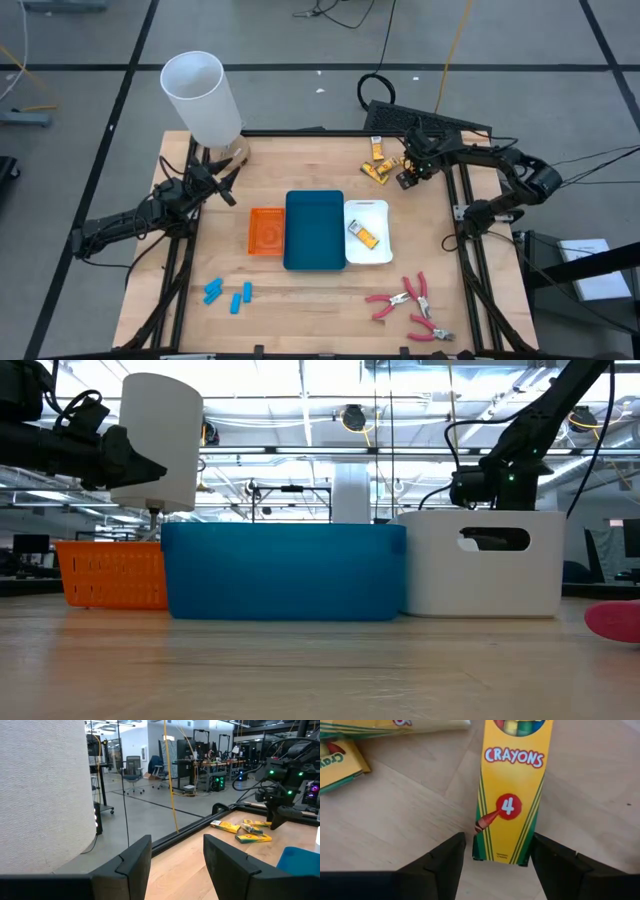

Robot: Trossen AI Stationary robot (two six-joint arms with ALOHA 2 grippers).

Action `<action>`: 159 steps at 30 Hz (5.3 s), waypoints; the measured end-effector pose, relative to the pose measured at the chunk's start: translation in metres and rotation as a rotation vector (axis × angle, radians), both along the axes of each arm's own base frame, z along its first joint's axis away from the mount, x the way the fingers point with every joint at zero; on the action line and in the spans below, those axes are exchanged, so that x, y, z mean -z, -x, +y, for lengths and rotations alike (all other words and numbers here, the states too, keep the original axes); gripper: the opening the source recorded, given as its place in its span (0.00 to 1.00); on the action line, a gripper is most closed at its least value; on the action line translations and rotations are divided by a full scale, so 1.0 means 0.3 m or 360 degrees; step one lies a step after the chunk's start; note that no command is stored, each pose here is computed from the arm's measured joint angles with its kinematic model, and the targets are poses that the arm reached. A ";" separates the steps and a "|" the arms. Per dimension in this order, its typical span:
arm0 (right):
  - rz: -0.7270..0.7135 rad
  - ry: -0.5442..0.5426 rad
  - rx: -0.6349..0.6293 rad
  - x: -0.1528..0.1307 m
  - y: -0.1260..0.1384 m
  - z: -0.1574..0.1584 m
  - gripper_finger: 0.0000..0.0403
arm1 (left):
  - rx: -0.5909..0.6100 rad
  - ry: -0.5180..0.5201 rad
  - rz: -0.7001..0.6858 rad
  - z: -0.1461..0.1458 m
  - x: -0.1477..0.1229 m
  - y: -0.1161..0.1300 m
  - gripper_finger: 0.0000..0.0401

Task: Pick & Place School Supplies
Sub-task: Put the yellow crayon box into the white bin

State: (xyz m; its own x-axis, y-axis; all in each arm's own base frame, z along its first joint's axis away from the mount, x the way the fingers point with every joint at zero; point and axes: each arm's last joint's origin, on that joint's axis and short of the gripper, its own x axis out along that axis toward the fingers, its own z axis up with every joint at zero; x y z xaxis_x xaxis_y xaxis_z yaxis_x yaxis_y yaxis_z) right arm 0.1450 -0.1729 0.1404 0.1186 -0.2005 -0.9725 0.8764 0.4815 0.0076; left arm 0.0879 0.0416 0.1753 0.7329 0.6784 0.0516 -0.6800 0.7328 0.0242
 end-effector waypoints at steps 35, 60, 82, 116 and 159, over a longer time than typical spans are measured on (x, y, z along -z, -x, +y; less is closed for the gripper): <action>-0.0099 0.0200 0.0210 -0.008 -0.020 -0.035 0.71 | -0.0001 0.0000 0.0000 0.000 0.000 0.000 0.45; -0.0035 0.0146 0.0154 0.062 -0.039 -0.058 0.58 | -0.0001 0.0000 0.0000 0.000 0.000 0.000 0.45; -0.0081 0.0203 0.0148 0.026 -0.035 -0.052 0.43 | 0.0000 0.0000 0.0000 0.000 0.000 0.000 0.45; -0.0922 0.0499 -0.0390 -0.255 -0.207 0.205 0.43 | -0.0001 0.0000 0.0000 0.000 0.000 0.000 0.45; -0.1024 0.0040 -0.0983 -0.168 -0.370 0.648 0.43 | 0.0000 0.0000 -0.0001 0.000 0.000 0.000 0.45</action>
